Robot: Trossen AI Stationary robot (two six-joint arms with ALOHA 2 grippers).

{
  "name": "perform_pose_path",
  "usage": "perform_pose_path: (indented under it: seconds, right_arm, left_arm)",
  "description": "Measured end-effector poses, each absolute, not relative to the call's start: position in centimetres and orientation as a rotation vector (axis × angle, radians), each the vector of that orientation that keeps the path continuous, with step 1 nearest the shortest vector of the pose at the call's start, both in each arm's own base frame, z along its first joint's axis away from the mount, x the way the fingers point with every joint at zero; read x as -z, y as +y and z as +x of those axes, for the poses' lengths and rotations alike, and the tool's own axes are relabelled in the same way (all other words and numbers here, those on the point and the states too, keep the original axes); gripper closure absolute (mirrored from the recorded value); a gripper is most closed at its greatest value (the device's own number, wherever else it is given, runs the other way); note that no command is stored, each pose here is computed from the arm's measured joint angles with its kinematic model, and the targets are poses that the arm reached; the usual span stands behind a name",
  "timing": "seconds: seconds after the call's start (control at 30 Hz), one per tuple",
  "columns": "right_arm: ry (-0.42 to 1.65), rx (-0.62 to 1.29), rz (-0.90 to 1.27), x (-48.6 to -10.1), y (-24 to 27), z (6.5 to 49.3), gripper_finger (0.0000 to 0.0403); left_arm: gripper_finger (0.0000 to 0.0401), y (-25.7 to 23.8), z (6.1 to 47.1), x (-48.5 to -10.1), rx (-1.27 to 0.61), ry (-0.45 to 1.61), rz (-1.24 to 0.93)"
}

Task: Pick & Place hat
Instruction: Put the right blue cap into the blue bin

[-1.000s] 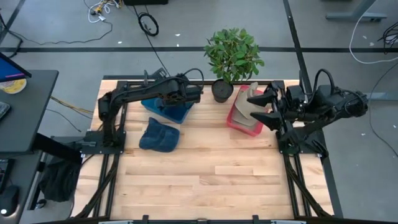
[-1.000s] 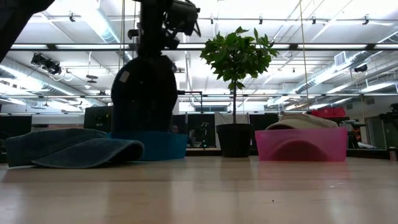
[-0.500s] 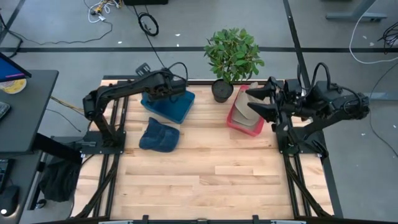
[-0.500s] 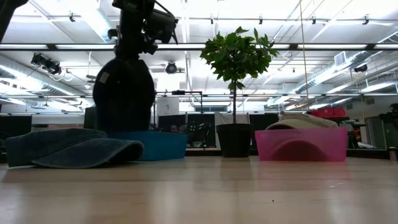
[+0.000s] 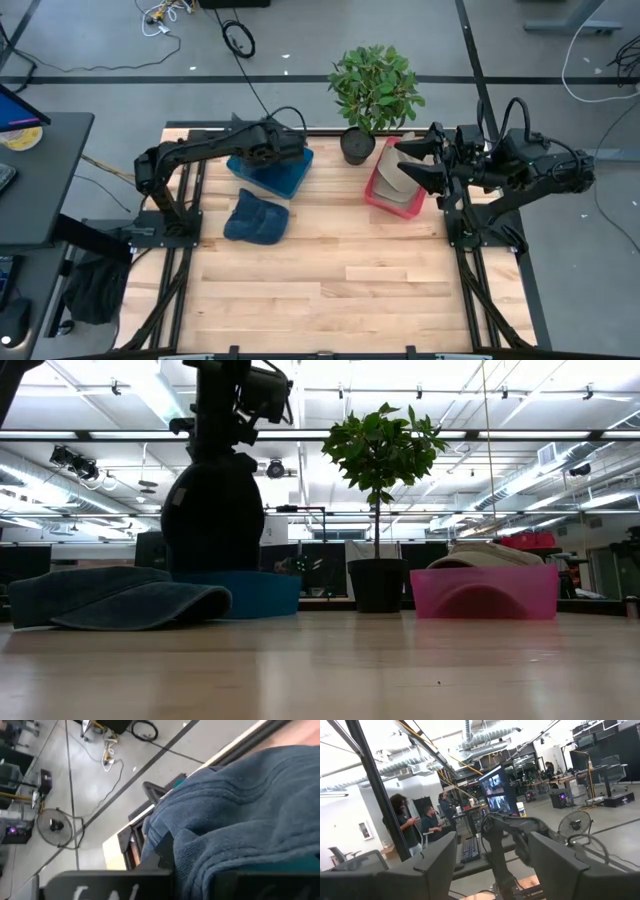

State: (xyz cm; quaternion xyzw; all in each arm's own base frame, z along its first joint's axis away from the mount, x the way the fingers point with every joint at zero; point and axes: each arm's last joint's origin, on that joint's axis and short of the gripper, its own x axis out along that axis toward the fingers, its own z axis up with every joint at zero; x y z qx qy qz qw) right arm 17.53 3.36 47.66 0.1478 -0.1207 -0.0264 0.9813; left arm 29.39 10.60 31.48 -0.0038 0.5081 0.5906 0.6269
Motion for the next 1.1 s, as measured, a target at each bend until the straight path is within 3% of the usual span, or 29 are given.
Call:
perform_pose_path:
  seconds: [0.3, 0.53, 0.83, 1.1]
  right_arm:
    - [-0.243, 0.054, 0.294, -47.7, 3.4, 17.5, 0.0154]
    - [-0.242, 0.054, 0.294, -47.6, 3.4, 17.5, 0.0154]
    - [-0.242, 0.054, 0.294, -47.6, 3.4, 17.5, 0.0154]
    - [-0.243, 0.050, 0.320, -47.7, 3.4, 17.5, 0.0154]
  left_arm:
    - [0.0390, 7.7, 31.1, -28.4, -1.219, 1.233, -0.027]
    - [0.0394, 6.1, 33.0, -27.2, -1.094, 1.104, -0.262]
    - [0.0387, 6.5, 34.8, -27.5, -1.101, 0.863, -0.443]
    - [0.0396, 9.1, 34.0, -27.5, -1.192, 0.865, -0.466]
